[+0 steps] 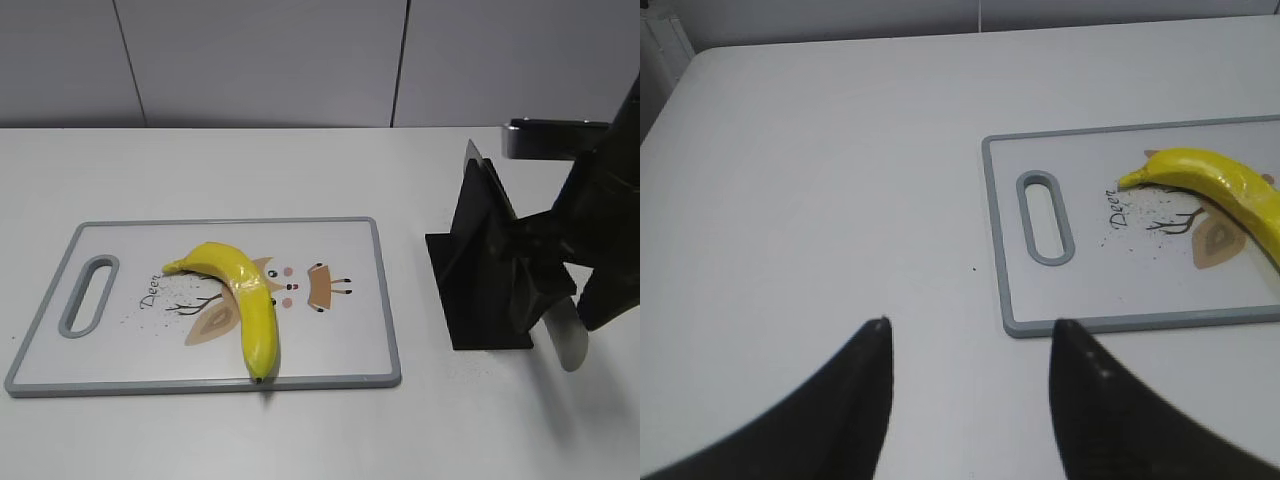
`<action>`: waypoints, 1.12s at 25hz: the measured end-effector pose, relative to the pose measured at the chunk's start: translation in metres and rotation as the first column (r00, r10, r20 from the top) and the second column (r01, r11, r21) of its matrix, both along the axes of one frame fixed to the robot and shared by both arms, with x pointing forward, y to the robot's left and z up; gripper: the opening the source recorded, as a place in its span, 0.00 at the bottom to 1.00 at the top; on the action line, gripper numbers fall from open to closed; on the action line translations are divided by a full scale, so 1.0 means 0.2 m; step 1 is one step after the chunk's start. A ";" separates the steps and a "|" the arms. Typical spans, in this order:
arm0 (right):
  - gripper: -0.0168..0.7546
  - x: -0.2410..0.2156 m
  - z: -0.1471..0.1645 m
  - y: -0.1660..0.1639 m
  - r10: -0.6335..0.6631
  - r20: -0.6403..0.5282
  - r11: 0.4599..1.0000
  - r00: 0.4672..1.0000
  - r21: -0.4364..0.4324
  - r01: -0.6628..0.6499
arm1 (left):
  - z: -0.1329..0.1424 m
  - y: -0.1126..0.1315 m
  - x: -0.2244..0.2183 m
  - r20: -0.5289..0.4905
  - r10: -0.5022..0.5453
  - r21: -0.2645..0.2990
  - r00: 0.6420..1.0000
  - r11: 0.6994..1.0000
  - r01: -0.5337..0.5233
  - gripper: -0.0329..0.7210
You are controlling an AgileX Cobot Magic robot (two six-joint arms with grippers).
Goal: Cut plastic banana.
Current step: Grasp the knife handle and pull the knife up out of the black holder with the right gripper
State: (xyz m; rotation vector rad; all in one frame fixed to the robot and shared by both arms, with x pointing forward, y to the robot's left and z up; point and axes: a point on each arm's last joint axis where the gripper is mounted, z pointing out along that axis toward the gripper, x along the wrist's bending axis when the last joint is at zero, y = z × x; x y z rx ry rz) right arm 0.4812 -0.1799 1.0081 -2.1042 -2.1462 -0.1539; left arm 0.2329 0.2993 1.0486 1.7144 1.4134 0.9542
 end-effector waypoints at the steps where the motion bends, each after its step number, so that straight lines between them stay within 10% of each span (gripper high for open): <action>1: 0.66 0.00 -0.01 0.00 -0.011 -0.010 1.000 1.000 -0.003 0.011 | 0.00 0.00 0.00 0.000 0.000 0.000 1.000 1.000 0.000 0.70; 12: 0.65 0.04 -0.13 0.03 -0.040 -0.105 0.999 0.994 -0.011 0.039 | 0.00 0.00 0.00 0.000 0.000 0.000 1.000 1.000 0.000 0.70; 18: 0.27 0.04 -0.14 0.03 -0.044 -0.109 0.999 0.993 -0.022 0.042 | 0.00 0.00 0.00 0.000 0.000 0.000 1.000 1.000 0.000 0.70; 28: 0.27 0.04 -0.14 0.03 -0.048 -0.107 0.999 0.993 -0.022 0.046 | 0.00 0.00 0.00 0.000 0.000 0.000 1.000 1.000 0.000 0.70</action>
